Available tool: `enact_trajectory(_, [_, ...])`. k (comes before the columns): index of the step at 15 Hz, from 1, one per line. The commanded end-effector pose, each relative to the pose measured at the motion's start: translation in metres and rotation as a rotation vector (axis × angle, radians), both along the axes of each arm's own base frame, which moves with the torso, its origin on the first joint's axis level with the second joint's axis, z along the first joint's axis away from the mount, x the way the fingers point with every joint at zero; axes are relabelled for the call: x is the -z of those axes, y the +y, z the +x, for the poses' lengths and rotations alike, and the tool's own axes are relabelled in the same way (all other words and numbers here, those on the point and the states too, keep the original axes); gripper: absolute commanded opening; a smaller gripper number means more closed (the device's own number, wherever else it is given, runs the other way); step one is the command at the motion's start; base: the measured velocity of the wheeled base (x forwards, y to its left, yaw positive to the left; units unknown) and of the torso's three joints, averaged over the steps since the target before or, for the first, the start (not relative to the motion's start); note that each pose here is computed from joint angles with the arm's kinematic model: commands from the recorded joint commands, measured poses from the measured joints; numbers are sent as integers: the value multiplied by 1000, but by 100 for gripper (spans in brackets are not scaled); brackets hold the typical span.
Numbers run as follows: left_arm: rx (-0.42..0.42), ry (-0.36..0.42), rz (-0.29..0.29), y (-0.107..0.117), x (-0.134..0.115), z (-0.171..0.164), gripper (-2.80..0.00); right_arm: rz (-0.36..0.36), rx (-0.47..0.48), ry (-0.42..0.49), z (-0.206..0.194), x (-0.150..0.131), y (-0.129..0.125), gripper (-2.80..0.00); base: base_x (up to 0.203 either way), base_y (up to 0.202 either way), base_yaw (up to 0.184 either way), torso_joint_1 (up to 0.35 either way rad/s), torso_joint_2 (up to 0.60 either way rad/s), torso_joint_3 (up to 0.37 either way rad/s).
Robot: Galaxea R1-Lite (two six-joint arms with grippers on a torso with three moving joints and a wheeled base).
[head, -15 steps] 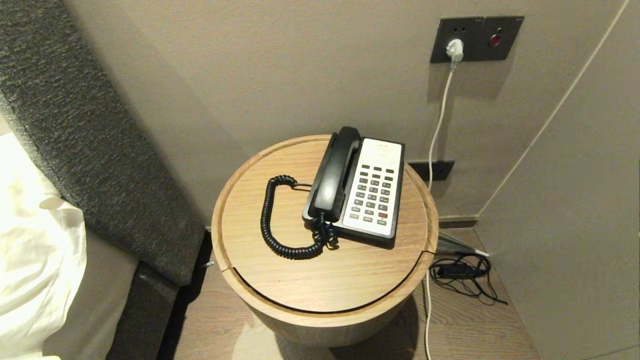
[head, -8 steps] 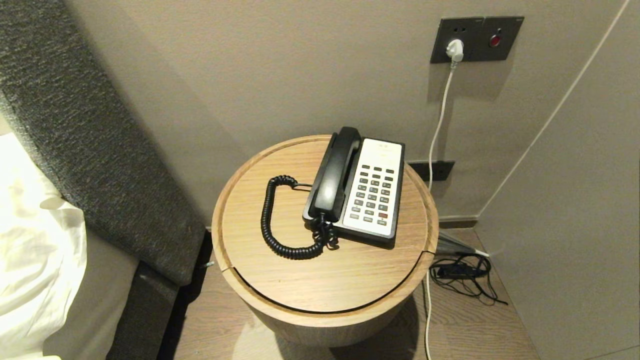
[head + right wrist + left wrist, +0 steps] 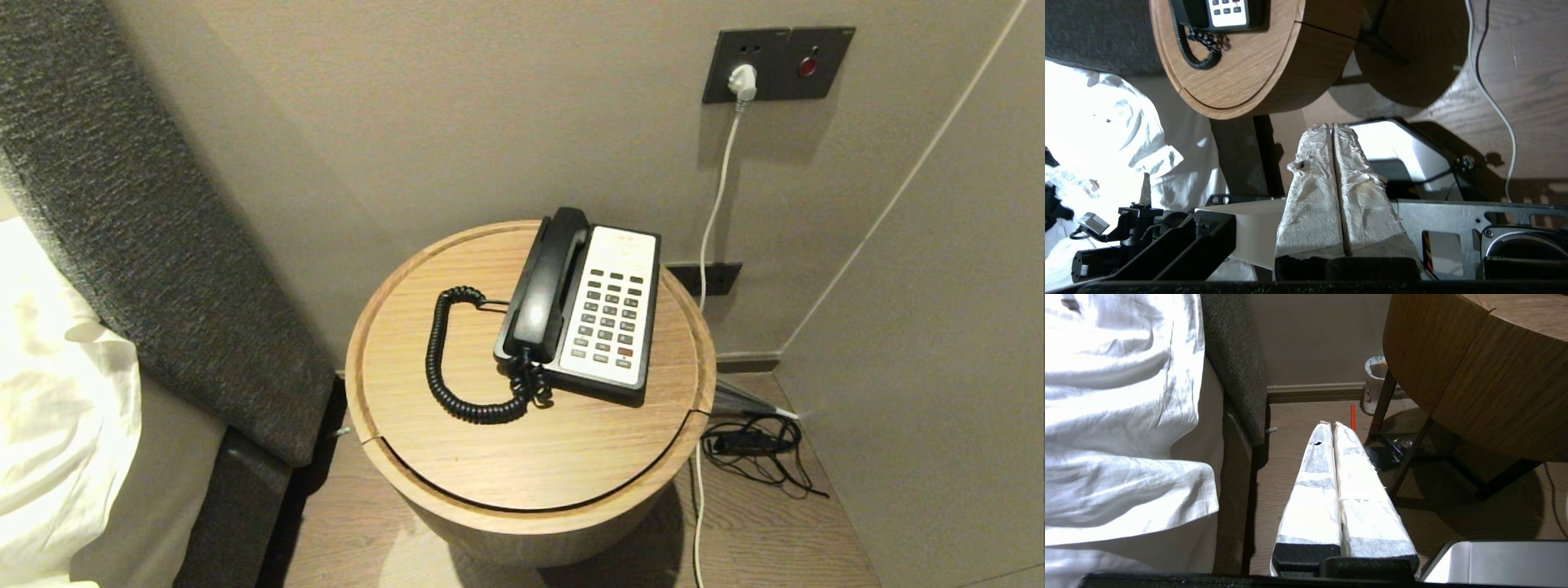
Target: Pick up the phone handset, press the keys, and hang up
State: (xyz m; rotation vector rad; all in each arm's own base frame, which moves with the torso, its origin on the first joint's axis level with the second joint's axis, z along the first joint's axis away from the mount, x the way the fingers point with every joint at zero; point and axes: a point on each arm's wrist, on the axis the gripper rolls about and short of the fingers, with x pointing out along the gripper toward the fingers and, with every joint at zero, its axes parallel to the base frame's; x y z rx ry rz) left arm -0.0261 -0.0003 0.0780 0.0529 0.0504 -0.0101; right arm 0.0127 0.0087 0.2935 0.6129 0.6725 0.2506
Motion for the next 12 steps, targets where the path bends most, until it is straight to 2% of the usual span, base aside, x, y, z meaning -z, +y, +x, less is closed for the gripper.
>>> enact_trajectory(1, [1,5,2,0,2,0,-280,8,8,-34,-16,3,-2,-280,0,0,0,0,0,0])
enact_trajectory(4, [-5,-1,11,0,3,1,-280,19,23,-88,-39,10,-3,-280,0,0,0,0,0,0])
enact_trajectory(7, [-10,-3,-2,0,3,1,-280,35,43,-110,-58,21,-4,-280,0,0,0,0,0,0])
enact_trajectory(12, [-10,-3,-4,0,3,1,-280,74,74,-161,-102,56,-6,-280,0,0,0,0,0,0])
